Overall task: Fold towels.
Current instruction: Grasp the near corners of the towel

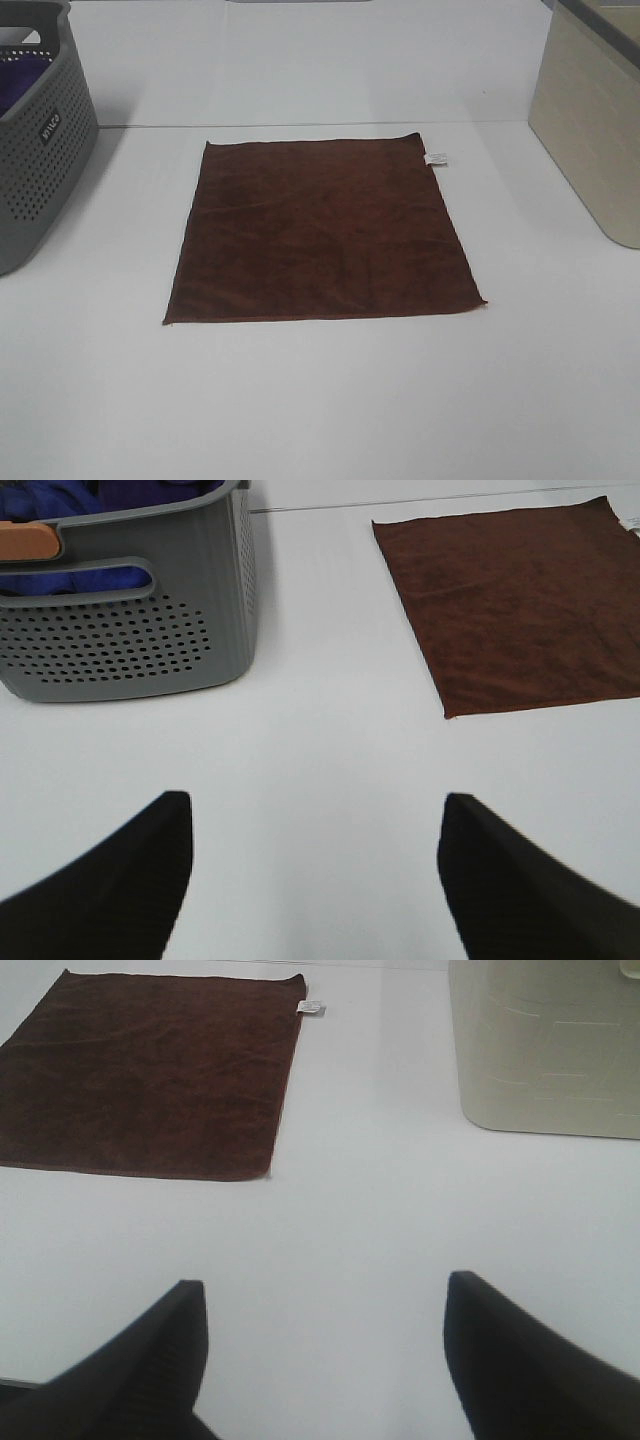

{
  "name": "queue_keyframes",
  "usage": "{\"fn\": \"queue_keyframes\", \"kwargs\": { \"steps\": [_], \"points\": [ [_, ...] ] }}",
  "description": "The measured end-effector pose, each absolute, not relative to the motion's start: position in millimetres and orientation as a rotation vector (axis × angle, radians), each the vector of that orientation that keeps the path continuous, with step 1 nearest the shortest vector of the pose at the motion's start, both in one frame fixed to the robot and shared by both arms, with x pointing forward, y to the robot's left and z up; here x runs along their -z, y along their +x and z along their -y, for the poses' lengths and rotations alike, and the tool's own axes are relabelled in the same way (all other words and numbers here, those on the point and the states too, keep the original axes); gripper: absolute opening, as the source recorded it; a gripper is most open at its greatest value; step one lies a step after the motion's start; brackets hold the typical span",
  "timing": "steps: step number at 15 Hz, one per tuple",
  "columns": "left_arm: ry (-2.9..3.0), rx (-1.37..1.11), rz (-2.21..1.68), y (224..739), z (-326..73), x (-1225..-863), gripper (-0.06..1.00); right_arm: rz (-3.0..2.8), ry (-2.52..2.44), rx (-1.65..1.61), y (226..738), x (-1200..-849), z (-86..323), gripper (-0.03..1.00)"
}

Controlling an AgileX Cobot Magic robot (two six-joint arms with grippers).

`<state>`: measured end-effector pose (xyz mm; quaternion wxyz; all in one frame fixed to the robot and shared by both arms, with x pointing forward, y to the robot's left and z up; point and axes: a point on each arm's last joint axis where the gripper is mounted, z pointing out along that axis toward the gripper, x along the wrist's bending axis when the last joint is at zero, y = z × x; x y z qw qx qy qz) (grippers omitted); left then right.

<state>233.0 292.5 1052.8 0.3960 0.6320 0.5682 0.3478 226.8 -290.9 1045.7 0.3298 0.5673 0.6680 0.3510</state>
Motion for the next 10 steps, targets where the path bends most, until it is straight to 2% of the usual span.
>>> {"fn": "queue_keyframes", "kwargs": {
  "steps": [10],
  "points": [
    [1.602, -0.881, -1.440, 233.0, -292.5, -1052.8, 0.67, -1.747, 1.484, -0.918, 226.8, -1045.7, 290.9, 0.64]
  ]
}}
